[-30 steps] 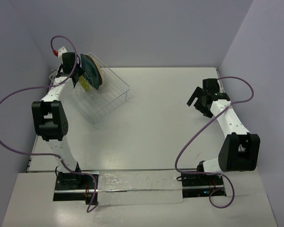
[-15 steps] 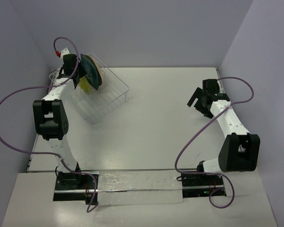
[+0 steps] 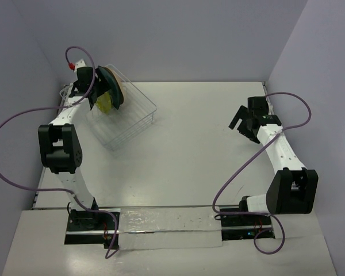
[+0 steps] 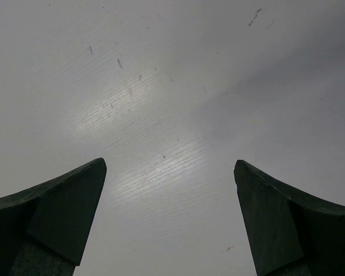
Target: Load the plates into the dish rack
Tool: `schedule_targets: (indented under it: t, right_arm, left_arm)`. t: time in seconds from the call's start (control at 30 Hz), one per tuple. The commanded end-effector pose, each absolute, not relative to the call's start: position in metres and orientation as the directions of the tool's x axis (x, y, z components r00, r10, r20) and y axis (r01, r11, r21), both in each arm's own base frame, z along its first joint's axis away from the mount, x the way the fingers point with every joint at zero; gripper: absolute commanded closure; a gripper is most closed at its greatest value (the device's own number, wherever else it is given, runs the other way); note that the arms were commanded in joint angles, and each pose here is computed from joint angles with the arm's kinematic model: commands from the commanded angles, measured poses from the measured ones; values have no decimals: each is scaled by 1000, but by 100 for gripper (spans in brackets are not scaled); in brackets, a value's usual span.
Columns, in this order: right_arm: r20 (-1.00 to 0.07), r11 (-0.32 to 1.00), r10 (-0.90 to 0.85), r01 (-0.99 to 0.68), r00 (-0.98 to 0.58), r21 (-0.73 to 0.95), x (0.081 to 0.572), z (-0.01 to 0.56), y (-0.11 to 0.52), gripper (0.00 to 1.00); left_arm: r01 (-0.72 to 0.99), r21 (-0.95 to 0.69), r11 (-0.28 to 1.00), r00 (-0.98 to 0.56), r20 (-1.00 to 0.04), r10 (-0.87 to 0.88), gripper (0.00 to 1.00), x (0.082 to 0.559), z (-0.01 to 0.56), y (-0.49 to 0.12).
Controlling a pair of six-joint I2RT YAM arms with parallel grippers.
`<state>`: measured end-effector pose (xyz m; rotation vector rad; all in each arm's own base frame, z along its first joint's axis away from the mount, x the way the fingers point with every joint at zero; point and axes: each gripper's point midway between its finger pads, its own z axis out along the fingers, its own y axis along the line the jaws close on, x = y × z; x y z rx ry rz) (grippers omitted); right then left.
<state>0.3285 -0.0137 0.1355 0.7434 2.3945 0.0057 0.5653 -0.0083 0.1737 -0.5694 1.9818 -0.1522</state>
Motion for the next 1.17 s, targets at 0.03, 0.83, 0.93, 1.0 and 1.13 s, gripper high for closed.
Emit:
schedule_targets:
  t: [0.03,0.83,0.93,1.0,1.13]
  right_arm:
    - [-616,855,485,485,-621,184,327,153,-16,0]
    - [-730,837,535,389,-426,386,303,177,-1,0]
    - [-747,837,531,386,-401,388,296,177,-3,0]
    - [-757,837,526,391,-386,382,292,177,-6,0]
    - [-768,837,530,368,-360,405,292,181,-4,0]
  left_arm:
    - [-263,-387,884,-270,-850,-452,8,545,250,-14]
    - [-529,-548,648,-20,-756,-655,1,324,294,30]
    - [-537,-547,643,-33,-748,-663,1,316,285,30]
    - [-540,-547,640,-41,-743,-669,1,313,282,28]
    - [-554,-545,629,-55,-730,-681,1,308,274,27]
